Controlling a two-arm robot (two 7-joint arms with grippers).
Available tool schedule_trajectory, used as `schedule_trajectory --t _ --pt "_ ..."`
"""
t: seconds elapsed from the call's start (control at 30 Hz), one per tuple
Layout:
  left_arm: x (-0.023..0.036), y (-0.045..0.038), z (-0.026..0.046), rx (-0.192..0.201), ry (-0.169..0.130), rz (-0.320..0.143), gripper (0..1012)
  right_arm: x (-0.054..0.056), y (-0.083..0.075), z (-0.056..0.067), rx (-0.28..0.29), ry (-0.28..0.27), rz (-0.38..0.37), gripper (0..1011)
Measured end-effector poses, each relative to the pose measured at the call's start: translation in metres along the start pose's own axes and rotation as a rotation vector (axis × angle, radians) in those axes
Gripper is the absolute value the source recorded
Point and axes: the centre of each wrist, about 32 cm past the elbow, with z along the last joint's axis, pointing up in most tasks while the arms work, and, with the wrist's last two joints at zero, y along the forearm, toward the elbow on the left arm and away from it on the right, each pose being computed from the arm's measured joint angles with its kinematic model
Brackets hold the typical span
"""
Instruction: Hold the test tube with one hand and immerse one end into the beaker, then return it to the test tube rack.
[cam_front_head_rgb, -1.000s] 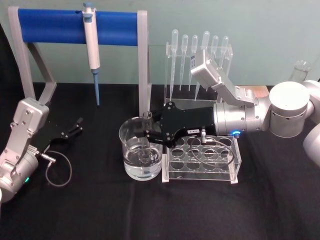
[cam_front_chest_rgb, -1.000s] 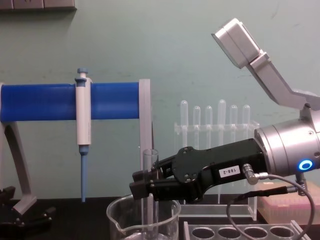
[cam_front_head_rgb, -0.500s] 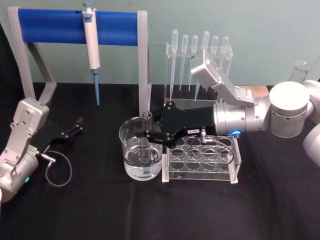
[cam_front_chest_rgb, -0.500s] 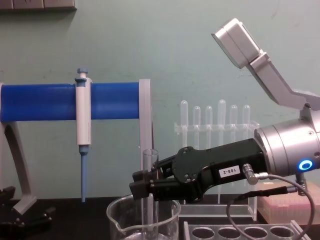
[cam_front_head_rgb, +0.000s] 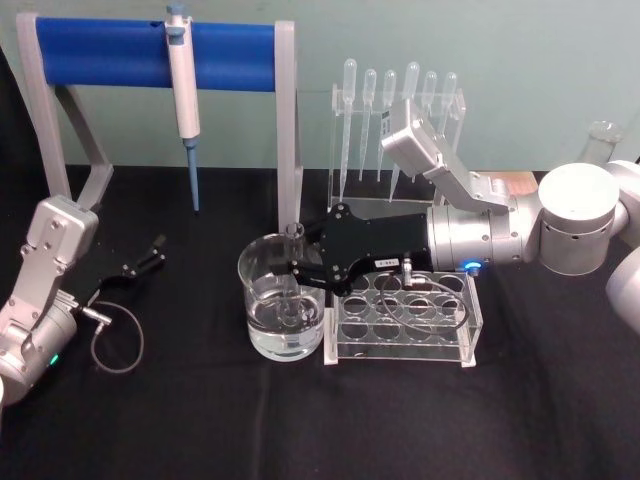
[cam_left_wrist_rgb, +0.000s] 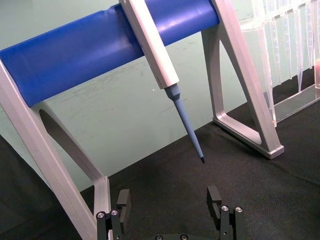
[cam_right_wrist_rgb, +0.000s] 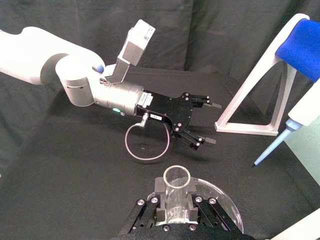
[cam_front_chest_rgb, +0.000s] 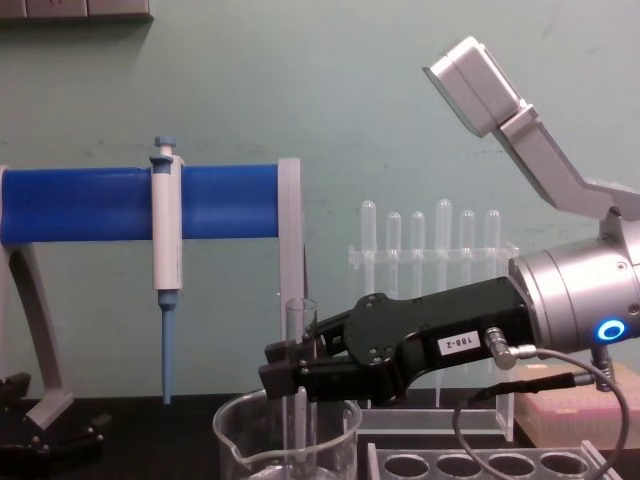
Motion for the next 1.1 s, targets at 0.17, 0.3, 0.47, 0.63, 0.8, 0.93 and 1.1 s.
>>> schedule_trajectory --t 0.17,0.3,0.47,0.63,0.8,0.93,1.1 --pt "0.0000 0.0000 0.0000 0.000 0.000 0.000 1000 0.000 0.000 0.000 0.000 0.000 0.000 237" --pt "0.0000 0.0000 0.0000 0.000 0.000 0.000 1000 0.000 0.000 0.000 0.000 0.000 0.000 237" --pt "0.0000 0.0000 0.0000 0.000 0.000 0.000 1000 0.000 0.000 0.003 0.003 -0.008 -0.001 237" --pt "0.0000 0.0000 0.0000 0.000 0.000 0.000 1000 0.000 -0.005 0.011 0.010 -0.026 -0.012 236" --pt "0.0000 0.0000 0.0000 0.000 0.000 0.000 1000 -0.001 -0.011 0.021 0.019 -0.044 -0.021 237" --pt "0.0000 0.0000 0.0000 0.000 0.000 0.000 1000 -0.002 -0.020 0.034 0.029 -0.066 -0.033 237" --pt "0.0000 0.0000 0.0000 0.000 0.000 0.000 1000 -0.004 -0.031 0.053 0.066 -0.098 -0.041 237"
